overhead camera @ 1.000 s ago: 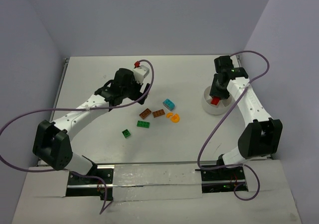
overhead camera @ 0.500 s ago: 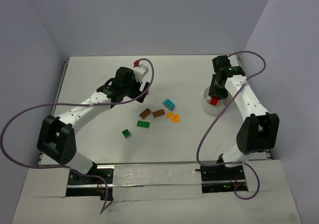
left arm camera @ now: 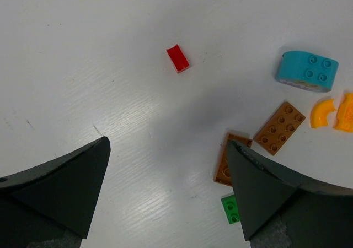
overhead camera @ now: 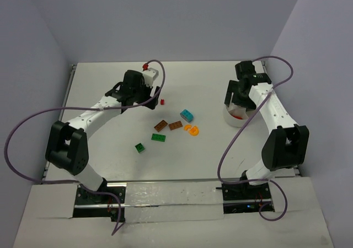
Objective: Sort the legos into containers by color
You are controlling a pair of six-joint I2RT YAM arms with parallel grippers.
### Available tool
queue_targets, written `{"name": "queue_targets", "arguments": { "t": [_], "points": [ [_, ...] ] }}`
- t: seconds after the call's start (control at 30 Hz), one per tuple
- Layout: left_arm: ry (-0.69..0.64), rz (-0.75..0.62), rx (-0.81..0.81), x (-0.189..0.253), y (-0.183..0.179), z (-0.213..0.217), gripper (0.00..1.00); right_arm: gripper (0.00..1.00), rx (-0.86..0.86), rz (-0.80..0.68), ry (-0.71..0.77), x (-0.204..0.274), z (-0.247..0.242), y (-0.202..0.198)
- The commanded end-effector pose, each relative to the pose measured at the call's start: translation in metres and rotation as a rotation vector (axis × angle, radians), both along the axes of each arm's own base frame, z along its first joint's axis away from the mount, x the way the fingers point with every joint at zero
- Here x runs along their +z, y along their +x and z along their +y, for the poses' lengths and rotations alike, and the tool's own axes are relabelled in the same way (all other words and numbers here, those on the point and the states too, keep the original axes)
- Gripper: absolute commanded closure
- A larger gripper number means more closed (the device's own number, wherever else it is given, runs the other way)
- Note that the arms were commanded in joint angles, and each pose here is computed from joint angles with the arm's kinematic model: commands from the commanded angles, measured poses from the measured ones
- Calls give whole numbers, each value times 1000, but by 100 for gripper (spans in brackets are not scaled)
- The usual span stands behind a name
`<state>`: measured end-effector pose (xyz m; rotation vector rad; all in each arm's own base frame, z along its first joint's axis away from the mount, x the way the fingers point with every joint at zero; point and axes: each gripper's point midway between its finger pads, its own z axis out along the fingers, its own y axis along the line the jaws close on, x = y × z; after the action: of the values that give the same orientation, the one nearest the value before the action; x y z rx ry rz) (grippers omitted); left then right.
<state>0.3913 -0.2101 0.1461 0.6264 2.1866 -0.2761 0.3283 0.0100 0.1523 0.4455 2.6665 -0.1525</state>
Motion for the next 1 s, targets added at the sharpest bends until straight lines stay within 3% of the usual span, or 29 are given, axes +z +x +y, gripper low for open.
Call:
{"name": "queue_targets", "arguments": {
  "t": [0.0, 0.1, 0.23, 0.5, 0.73, 0.97],
  "points": [
    [-85, -19, -43, 20, 13, -15, 9, 12, 54, -127, 41, 41, 6, 12],
    [-89, 8, -47, 15, 16, -18, 17, 6, 118, -198, 83, 64, 16, 11],
    [-104, 86, 27, -4, 28, -24, 21, 2, 175, -244, 106, 81, 23, 10],
    [-105, 168, 139, -40, 46, -31, 24, 2, 196, -243, 114, 78, 25, 7],
    [-81, 176, 182, -67, 54, -41, 37, 1, 203, -235, 119, 74, 26, 8],
    [-83, 222, 172, -88, 59, -55, 37, 0, 223, -226, 124, 69, 28, 8]
  ]
}}
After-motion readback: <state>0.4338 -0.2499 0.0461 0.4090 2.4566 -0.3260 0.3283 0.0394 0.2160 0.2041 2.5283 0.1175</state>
